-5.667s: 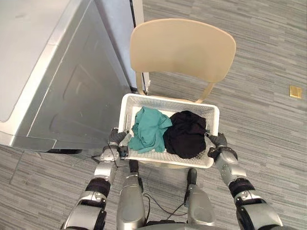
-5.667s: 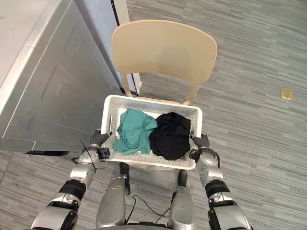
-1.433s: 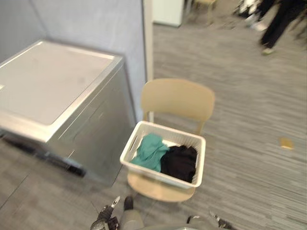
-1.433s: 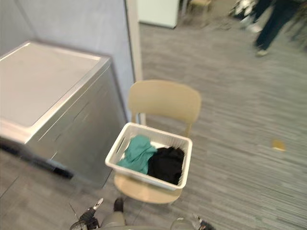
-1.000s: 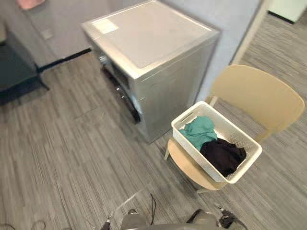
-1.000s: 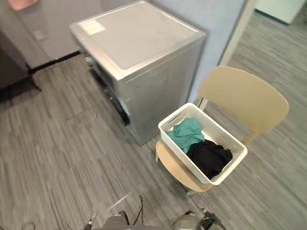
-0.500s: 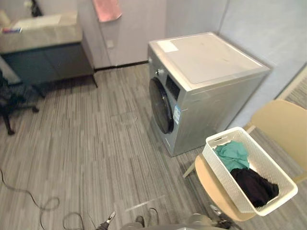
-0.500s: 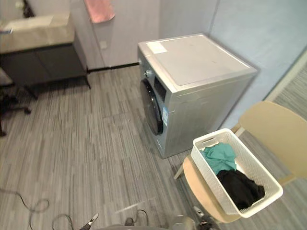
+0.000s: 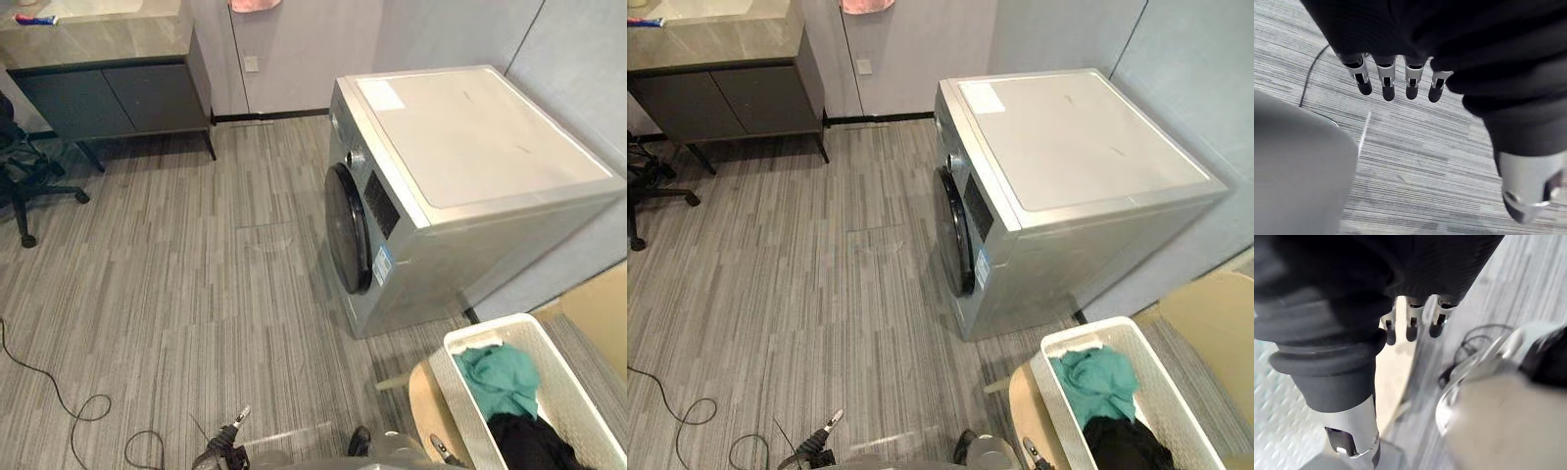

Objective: Pick up the laundry basket with both hands and put the clothes into the washing machine.

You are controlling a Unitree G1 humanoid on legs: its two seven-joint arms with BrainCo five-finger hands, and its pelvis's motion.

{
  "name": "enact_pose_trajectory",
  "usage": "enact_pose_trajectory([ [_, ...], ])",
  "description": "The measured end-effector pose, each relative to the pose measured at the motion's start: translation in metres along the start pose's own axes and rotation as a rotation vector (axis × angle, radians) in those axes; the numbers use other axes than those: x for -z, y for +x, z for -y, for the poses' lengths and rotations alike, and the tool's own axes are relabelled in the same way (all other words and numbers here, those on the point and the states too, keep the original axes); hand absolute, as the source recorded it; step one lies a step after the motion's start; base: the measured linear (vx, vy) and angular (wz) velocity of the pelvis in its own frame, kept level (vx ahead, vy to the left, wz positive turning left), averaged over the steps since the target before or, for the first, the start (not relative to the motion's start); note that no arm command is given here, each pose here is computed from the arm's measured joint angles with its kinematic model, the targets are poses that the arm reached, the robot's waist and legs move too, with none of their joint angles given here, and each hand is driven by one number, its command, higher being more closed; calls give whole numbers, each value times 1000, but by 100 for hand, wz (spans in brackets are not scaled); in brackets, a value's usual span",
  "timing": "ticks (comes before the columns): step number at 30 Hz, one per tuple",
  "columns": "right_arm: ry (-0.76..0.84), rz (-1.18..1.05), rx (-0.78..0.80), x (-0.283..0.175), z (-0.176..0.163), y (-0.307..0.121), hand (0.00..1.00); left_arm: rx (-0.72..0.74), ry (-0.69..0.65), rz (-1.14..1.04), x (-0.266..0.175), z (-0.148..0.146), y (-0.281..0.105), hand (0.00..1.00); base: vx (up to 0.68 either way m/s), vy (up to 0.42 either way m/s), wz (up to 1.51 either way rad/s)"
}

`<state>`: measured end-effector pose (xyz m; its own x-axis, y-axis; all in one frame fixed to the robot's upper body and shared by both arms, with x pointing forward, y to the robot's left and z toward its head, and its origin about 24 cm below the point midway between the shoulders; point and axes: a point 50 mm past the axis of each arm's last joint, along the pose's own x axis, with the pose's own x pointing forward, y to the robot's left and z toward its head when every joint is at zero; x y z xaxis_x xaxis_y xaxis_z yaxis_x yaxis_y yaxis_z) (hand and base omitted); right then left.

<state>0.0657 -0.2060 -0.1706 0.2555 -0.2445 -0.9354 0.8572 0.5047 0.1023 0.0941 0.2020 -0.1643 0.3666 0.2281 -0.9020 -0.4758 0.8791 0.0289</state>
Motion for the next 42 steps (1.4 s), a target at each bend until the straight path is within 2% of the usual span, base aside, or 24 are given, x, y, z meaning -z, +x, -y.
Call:
enact_pose_trajectory([
  [4, -81, 65, -87, -18, -28, 1, 0, 2, -12, 23, -2, 0, -1, 0, 383, 104, -77],
  [6, -135, 93, -140, -25, -54, 1, 0, -3, -14, 71, -17, -3, 1, 0, 316, 283, -101],
  [8, -142, 102, -161, -24, -62, 0, 0, -22, -19, 95, -22, -10, 1, 0, 313, 375, -95],
  [11, -199, 135, -142, -33, -52, 0, 0, -50, -34, 11, 11, -12, -4, 0, 326, 559, -98],
  [12, -247, 93, -166, -17, -58, -1, 0, -99, -27, 17, 2, -31, -2, 0, 319, 558, -60],
  [13, -259, 85, -173, -16, -60, -1, 0, -120, -10, 32, -5, -38, -2, 0, 200, 329, -25],
  [17, -266, 97, -181, -15, -61, -2, 0, -125, 4, -35, 11, -38, -3, 0, 139, 205, -35],
  [20, -332, 137, -217, -17, -62, -6, 0, -101, 68, -61, 22, -33, -5, 0, 121, 163, -50],
  [22, -391, 215, -280, -29, -75, -12, 0, -75, 133, -63, 23, -27, -5, 0, 103, 115, -50],
  [24, -463, 365, -408, -49, -106, -31, 0, -58, 191, -51, 20, -23, -4, 0, 74, 117, -51],
  [28, -634, 580, -603, -68, -156, -67, 0, -49, 201, -35, 18, -21, -4, 0, 37, 62, -70],
  [30, -732, 672, -744, -68, -188, -91, 0, -67, 218, -33, 15, -29, -4, 0, 8, -94, -61],
  [34, -846, 882, -862, -88, -210, -125, 0, -65, 174, -46, 19, -27, -4, 0, -13, -127, -26],
  [37, -946, 949, -847, -97, -208, -130, 0, -50, 149, -76, 32, -21, -7, 0, -50, -10, 3],
  [42, -965, 1021, -843, -102, -211, -139, 0, -56, 151, -51, 26, -24, -7, 0, -23, -14, 29],
])
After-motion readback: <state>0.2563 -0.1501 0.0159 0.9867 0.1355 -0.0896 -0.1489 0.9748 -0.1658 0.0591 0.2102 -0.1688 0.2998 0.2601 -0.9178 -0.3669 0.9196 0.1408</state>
